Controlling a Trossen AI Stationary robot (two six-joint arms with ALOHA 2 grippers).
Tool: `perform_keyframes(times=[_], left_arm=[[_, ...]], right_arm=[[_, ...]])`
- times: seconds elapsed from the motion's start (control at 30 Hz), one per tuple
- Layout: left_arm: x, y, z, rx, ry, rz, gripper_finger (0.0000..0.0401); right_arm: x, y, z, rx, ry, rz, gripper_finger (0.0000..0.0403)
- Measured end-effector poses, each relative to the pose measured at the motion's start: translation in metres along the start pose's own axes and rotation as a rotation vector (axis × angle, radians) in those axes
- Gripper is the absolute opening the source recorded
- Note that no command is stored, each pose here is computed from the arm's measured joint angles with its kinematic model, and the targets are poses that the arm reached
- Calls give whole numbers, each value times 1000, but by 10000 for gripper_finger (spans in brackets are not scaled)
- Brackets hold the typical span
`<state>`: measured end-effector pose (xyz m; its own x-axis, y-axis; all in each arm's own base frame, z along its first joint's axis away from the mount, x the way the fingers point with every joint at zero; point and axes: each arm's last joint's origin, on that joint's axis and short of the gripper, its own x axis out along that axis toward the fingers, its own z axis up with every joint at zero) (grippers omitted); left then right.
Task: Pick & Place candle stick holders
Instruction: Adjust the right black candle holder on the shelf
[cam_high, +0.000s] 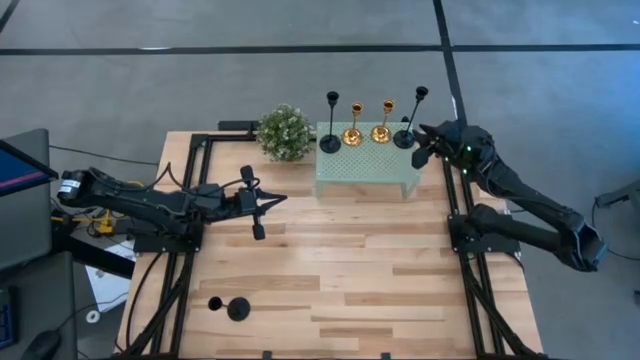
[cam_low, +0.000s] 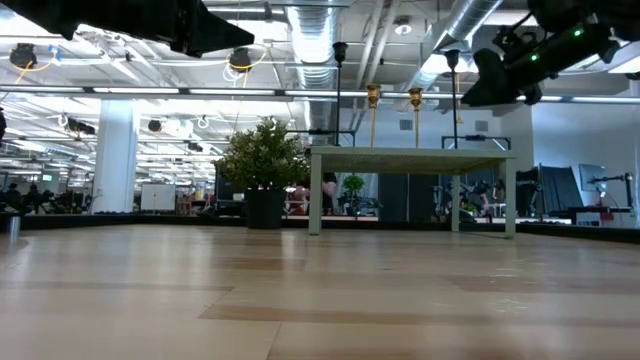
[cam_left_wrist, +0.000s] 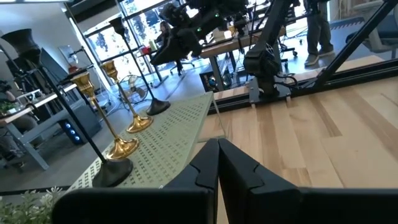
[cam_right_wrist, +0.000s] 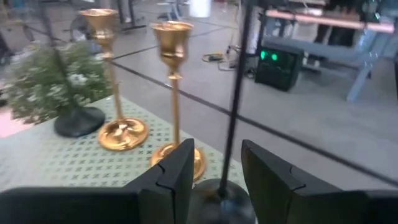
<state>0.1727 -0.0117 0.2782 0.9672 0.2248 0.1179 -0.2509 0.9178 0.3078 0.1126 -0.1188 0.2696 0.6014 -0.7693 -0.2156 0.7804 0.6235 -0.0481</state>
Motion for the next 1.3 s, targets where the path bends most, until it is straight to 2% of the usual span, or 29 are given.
perform_keyframes(times=[0.17,0.43,0.6,0.9,1.3], left_arm=[[0,0,0,0,0,0,8],[0,0,0,0,0,0,8],[0,0,0,0,0,1,8],[0,0,0,0,0,1,8],[0,0,0,1,1,1,8]], right_arm=[[13,-6,-3,38,25,-36,144],[22,-5,-4,34,16,-19,212],[29,-5,-4,35,3,-11,217],[41,-5,-3,31,-35,-51,157],[43,-6,-4,12,-26,-72,30]])
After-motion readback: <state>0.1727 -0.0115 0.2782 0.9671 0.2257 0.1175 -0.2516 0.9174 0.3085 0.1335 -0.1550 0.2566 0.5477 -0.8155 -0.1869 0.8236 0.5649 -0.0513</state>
